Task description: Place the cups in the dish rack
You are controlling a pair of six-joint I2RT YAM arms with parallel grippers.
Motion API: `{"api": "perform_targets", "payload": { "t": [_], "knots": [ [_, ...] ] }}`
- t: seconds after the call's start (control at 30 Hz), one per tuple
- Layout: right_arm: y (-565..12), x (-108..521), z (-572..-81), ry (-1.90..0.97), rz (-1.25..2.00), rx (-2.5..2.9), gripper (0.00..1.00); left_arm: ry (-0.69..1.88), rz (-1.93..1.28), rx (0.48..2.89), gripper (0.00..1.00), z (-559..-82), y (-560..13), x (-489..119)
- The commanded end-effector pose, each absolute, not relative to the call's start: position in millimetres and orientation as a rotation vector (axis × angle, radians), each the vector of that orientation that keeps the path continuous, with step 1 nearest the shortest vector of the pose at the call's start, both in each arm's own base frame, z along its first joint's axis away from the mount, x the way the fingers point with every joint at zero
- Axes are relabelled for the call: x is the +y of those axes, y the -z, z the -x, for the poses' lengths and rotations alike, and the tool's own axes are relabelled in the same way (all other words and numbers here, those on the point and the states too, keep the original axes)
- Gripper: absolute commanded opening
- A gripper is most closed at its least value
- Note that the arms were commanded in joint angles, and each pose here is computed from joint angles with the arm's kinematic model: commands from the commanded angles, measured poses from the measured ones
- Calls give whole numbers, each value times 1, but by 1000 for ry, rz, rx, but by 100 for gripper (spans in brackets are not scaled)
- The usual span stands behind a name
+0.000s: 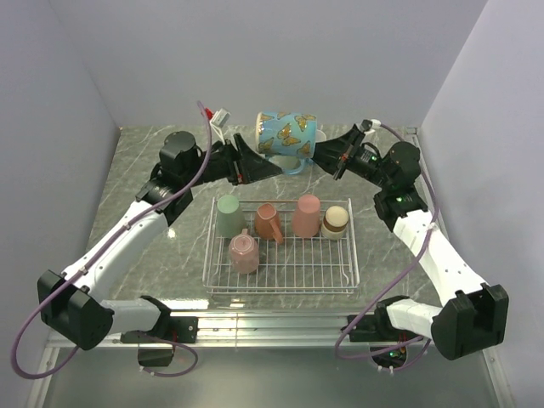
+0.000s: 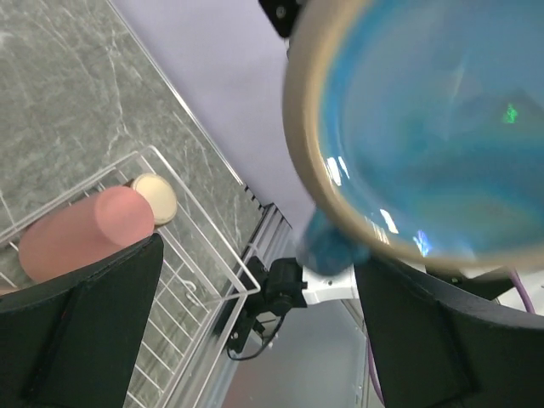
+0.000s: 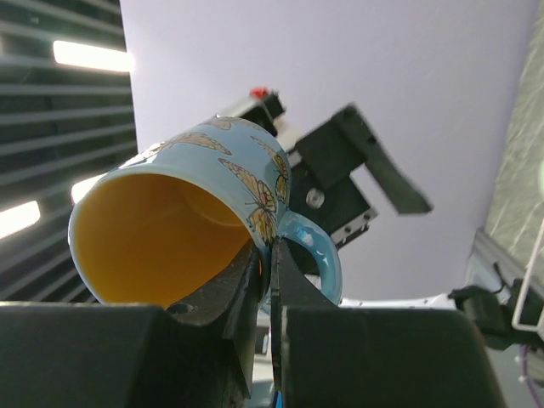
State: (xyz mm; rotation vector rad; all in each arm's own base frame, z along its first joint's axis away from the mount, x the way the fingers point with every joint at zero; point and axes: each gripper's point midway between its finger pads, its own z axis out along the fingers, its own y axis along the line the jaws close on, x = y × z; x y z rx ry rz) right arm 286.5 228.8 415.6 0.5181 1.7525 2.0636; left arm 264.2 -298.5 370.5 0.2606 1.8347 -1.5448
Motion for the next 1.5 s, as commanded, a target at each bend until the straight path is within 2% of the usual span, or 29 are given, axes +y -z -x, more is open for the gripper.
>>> {"api": "perform_targets", "payload": {
  "t": [0.0, 0.17, 0.27, 0.47, 0.5, 0.57, 0.6, 0.7, 0.93, 1.17, 1.4, 1.47],
  "knots": [
    [-466, 232, -263, -2169, -363, 1588, 0, 1521, -322, 1652, 99, -270, -418, -297],
    [-457, 242, -263, -2181, -371, 1626, 0, 1534, -329, 1604, 99, -268, -436, -296],
    [-445, 246, -265, -2208, -410, 1655, 0, 1545, -330, 1576, 94, -264, -446, -295],
    [-430, 253, -266, -2308, -483, 1654, 0, 1594, -357, 1504, 61, -256, -469, -294],
    [-431, 255, -266, -2319, -486, 1651, 0, 1597, -362, 1490, 50, -256, -474, -294],
    [-431, 257, -267, -2332, -488, 1648, 0, 1606, -374, 1474, 35, -253, -481, -295],
    [-431, 257, -267, -2337, -489, 1643, 0, 1606, -377, 1472, 18, -253, -483, -295],
    [-433, 258, -268, -2353, -486, 1635, 0, 1607, -379, 1484, 0, -254, -483, -296],
    [-426, 261, -270, -2334, -468, 1658, 0, 1583, -351, 1538, 0, -259, -471, -296],
    [-401, 258, -273, -2151, -417, 1781, 1, 1295, -311, 1688, 0, -275, -445, -275],
    [-343, 229, -290, -1761, -581, 2043, 47, 1224, -278, 1753, 0, -274, -422, -265],
    [-335, 221, -290, -1705, -590, 2057, 50, 1218, -268, 1761, 0, -274, -419, -264]
  ]
}}
